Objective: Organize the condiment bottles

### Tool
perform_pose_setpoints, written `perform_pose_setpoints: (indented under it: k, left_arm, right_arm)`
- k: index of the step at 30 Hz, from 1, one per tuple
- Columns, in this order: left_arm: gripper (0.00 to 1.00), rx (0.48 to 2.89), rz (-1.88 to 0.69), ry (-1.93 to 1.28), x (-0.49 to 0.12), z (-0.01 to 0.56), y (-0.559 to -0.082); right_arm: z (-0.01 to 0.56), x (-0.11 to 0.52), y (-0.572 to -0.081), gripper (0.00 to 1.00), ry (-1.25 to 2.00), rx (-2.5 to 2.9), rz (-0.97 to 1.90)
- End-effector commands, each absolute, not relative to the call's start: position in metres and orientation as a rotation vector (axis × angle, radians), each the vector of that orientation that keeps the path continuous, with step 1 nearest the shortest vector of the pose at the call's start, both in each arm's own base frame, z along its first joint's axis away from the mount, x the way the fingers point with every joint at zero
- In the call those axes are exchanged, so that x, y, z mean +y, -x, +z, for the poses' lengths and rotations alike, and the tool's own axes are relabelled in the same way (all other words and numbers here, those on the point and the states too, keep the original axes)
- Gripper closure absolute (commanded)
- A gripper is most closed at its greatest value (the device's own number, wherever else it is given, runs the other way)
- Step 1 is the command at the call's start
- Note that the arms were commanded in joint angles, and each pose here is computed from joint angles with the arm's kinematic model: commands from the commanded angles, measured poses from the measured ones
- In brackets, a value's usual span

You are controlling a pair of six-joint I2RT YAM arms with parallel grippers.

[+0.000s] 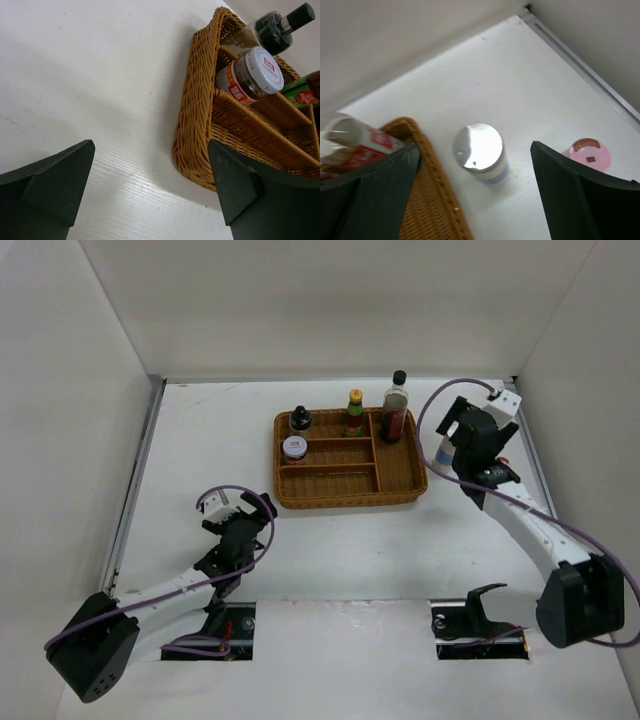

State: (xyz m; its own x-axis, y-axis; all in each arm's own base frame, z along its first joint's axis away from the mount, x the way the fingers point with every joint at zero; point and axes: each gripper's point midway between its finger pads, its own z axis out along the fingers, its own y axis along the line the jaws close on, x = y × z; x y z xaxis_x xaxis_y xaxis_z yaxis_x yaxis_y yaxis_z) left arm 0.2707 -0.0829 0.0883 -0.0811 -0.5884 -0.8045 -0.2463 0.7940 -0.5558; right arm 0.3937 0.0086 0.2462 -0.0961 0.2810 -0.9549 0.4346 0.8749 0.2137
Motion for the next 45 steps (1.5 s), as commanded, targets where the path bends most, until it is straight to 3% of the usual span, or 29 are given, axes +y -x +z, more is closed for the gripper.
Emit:
perform_pose_setpoints:
  k: [1,13,21,23,26,33,40,45]
  left_arm:
    - [0.0,1.621,-0.379,0.683,-0.089,0.102,-0.275]
    - [0.0,1.64,-0.363,0.677,-0.091,0.097,-0.277]
    - [0.0,1.626,-0.379,0.679,-0.092,0.101,-0.277]
    - [0.0,1.624,-0.384,0.676,-0.093,0.104,-0.278]
    - [0.0,1.612,-0.394,0.678,-0.093,0.107,-0.278]
    - [0.0,1.629,-0.382,0.671,-0.095,0.103,-0.279]
    - [0.0,1.619,-0.39,0.675,-0.093,0.104,-0.277]
    - [0.0,1.622,-0.388,0.673,-0.094,0.103,-0.277]
  right_arm:
    - [0.212,-0.002,-0.403,0.0,-0.514,1.821,-0.231]
    - [0.185,-0.001,-0.453,0.0,-0.474,1.874,-0.168]
    - [0.174,-0.001,-0.457,0.29,-0.481,1.912,-0.168]
    - [0.19,-0.005,-0.452,0.4,-0.493,1.887,-0.183]
    - [0.24,-0.004,-0.436,0.44,-0.495,1.767,-0.188]
    - [0.319,0.095,-0.406,0.44,-0.286,1.644,0.066]
    - [0.338,0.228,-0.416,0.44,-0.11,1.603,0.372]
    - [0.325,0.293,-0.44,0.44,-0.028,1.622,0.428]
